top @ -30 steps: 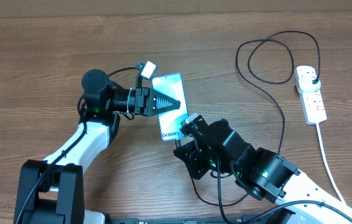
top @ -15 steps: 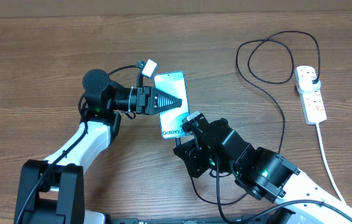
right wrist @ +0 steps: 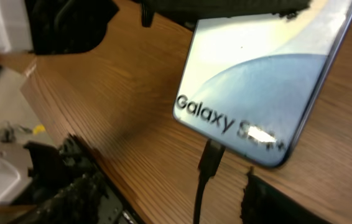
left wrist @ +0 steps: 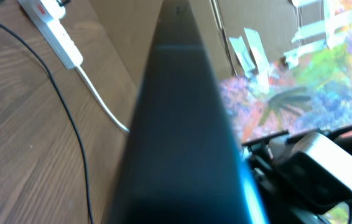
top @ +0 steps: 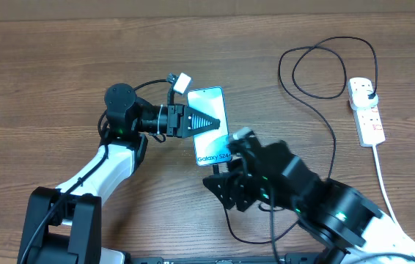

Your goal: Plug charger to phone and switch on socket

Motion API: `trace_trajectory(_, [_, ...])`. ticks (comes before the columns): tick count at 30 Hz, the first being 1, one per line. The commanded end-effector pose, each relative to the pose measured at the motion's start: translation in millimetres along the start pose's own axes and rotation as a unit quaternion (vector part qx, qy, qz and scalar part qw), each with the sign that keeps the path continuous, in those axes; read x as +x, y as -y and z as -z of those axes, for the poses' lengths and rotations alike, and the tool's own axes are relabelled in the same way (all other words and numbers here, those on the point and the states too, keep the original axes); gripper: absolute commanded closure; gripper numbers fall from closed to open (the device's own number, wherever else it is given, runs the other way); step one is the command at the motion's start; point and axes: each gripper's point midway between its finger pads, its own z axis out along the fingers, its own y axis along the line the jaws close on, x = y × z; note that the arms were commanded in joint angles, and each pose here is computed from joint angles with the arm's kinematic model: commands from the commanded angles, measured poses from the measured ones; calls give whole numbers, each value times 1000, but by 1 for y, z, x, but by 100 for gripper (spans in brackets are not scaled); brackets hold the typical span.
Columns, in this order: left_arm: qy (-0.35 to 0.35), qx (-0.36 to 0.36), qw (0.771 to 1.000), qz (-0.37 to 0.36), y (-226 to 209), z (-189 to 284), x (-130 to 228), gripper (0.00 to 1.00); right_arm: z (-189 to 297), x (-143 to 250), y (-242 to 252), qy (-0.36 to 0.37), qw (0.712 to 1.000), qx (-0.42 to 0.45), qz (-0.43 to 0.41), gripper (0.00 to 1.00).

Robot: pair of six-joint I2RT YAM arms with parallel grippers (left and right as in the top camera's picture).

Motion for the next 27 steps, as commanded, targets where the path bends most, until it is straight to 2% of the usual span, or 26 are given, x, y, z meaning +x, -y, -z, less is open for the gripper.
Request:
trace_trajectory(1, [49,-17,999,3,-5,-6,-16,96,39,-16,-11,51,999,-13,6,10])
trace_trajectory(3, [60,-19,998,-5,-2,-11,-23,96,56,-14,-13,65,998,-19,8,0])
trace_trajectory(10, [43,-37,998,-38,6,-25,-51,96,103,-8,3,121,992,15,-1,0])
trace_trajectory(14, [19,-68,997,-4,-26,-30,-66,96,113,-4,6,131,991,20,-4,0])
trace_trajectory(19, [-5,-102,994,39,-73,-26,-62,96,111,6,11,112,993,29,-15,0])
trace_trajectory(21, [-7,-148,987,63,-102,-19,-50,96,110,9,13,104,994,33,-18,0])
trace_trajectory(24, [-28,-276,955,105,-150,4,-16,96,110,11,14,102,994,34,-26,0])
trace_trajectory(27, [-71,-340,932,108,-168,27,12,96,110,9,14,105,993,35,-29,0])
